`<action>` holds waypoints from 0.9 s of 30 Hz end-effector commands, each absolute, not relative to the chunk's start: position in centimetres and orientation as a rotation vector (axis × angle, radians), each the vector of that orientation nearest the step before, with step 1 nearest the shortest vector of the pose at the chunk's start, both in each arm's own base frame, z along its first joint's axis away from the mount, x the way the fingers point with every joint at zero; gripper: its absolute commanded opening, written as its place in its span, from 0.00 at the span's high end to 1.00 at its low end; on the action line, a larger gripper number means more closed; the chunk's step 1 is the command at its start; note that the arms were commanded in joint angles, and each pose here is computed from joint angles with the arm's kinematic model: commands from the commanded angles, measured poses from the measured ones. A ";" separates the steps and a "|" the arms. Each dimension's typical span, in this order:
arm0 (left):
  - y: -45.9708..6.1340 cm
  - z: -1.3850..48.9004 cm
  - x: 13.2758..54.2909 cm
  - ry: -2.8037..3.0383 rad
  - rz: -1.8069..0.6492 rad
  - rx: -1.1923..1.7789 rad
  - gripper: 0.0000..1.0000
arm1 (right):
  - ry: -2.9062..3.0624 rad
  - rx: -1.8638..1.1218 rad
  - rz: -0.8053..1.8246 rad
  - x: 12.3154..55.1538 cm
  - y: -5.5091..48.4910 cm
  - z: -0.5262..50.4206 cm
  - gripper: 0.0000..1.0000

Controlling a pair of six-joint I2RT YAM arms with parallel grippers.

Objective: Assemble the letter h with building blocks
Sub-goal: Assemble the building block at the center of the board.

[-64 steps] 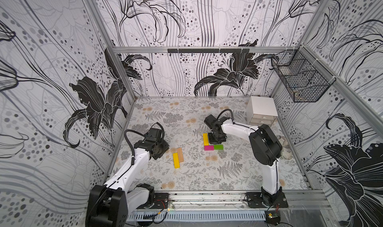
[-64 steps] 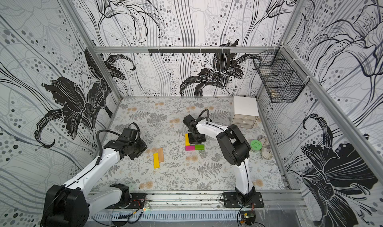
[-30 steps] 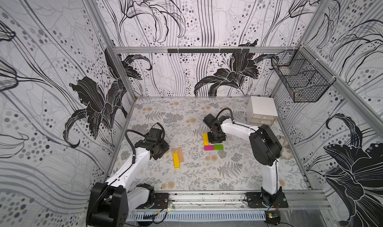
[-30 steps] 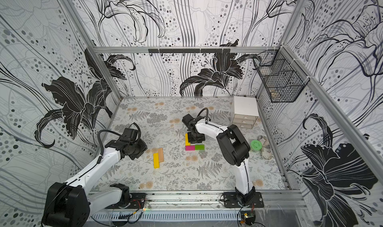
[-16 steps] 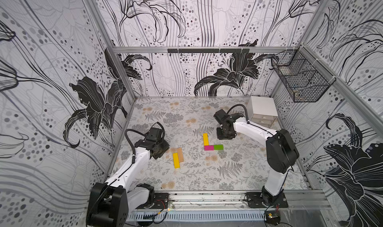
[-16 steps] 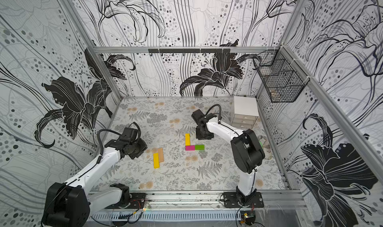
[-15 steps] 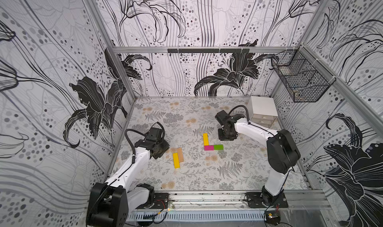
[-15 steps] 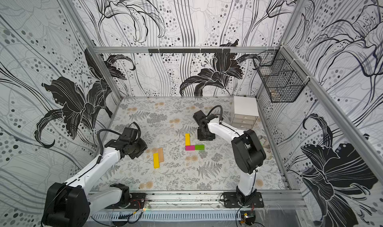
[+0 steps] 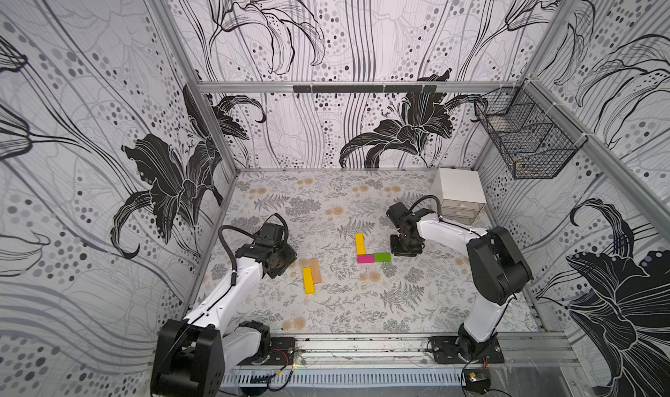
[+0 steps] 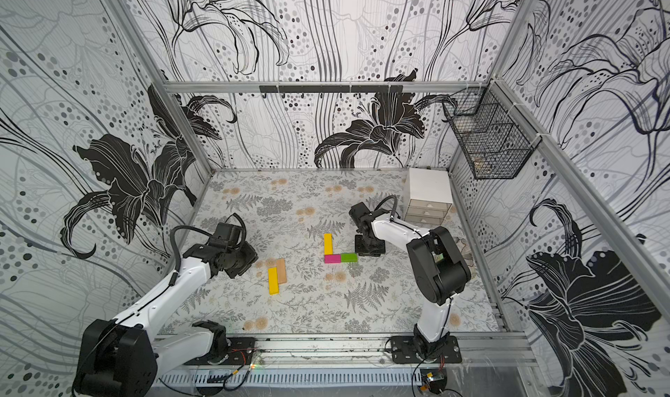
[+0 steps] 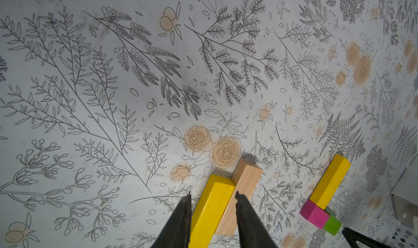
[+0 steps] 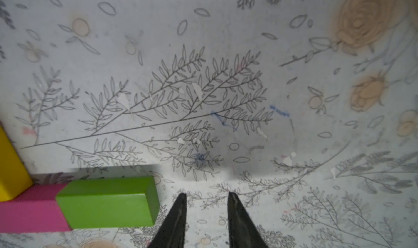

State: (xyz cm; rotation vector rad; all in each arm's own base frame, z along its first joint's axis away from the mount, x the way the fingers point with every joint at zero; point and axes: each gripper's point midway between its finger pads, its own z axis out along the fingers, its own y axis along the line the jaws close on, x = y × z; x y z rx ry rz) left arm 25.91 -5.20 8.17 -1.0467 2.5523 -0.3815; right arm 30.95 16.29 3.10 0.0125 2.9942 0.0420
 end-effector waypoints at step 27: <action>-5.3 7.6 26.0 2.553 -0.380 -1.036 0.64 | 3.046 -0.096 0.100 30.3 18.3 1.4 0.70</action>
